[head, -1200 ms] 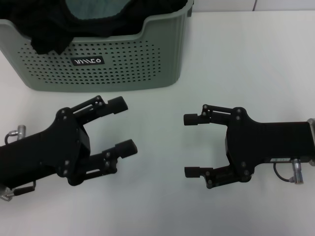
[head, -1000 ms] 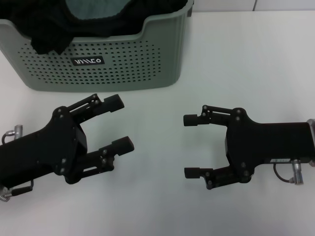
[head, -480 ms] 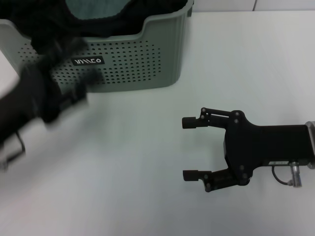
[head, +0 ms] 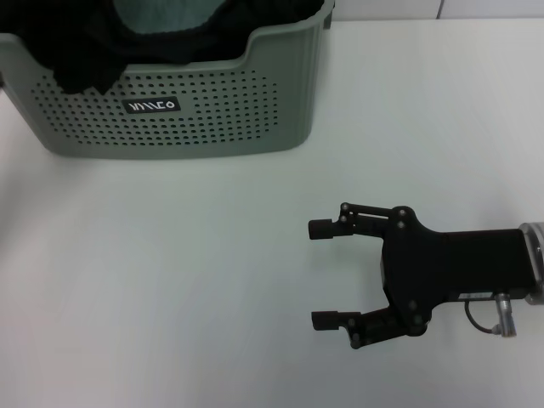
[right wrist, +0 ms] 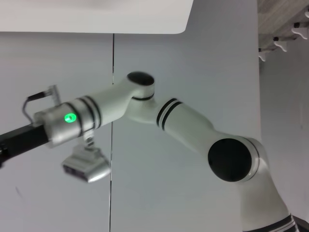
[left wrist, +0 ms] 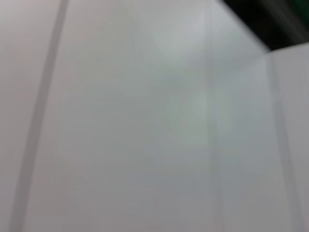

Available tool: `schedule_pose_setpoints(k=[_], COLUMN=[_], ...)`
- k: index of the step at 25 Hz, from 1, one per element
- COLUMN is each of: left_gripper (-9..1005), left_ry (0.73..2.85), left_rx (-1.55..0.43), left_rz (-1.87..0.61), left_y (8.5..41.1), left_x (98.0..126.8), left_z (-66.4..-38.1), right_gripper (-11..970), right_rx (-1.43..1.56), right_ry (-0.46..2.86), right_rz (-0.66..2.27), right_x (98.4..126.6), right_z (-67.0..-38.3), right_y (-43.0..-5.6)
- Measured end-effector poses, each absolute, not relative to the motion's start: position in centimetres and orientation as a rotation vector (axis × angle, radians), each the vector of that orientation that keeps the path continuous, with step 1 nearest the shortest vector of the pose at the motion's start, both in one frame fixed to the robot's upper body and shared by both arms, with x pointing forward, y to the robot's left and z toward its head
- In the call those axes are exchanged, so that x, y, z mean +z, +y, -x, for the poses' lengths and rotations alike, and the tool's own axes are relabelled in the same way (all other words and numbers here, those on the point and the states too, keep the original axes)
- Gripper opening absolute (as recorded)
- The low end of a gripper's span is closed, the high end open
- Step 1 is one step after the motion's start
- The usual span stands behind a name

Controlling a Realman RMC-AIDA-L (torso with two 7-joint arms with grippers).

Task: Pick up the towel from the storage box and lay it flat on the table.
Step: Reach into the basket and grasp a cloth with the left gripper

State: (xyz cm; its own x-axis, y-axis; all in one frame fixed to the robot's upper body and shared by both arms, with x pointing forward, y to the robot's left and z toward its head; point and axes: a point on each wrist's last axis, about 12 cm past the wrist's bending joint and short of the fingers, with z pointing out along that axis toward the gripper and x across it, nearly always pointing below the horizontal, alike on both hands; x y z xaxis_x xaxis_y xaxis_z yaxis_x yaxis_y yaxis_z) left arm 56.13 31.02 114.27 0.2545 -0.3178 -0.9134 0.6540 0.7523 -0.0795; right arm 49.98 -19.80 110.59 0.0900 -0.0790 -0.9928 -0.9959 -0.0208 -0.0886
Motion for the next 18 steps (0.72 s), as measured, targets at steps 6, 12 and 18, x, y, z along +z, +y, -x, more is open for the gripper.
schedule_pose_setpoints(k=[6, 12, 18], left_gripper=[758, 756, 752], left_ry=[1.186, 1.236, 1.311], left_rx=[-0.398, -0.18, -0.033], left_rz=[-0.329, -0.278, -0.305], left_y=[32.3, 33.5, 32.7], left_x=[115.0, 115.7, 116.2], left_z=[-58.8, -60.7, -63.6], right_gripper=[884, 884, 885], right_rx=[1.11, 1.09, 1.087], right_ry=[1.201, 1.213, 1.213], right_rz=[1.323, 1.321, 1.326], right_x=[110.4, 110.4, 110.5], right_z=[-50.0, -50.4, -50.9], right_y=[-19.7, -19.6, -19.3])
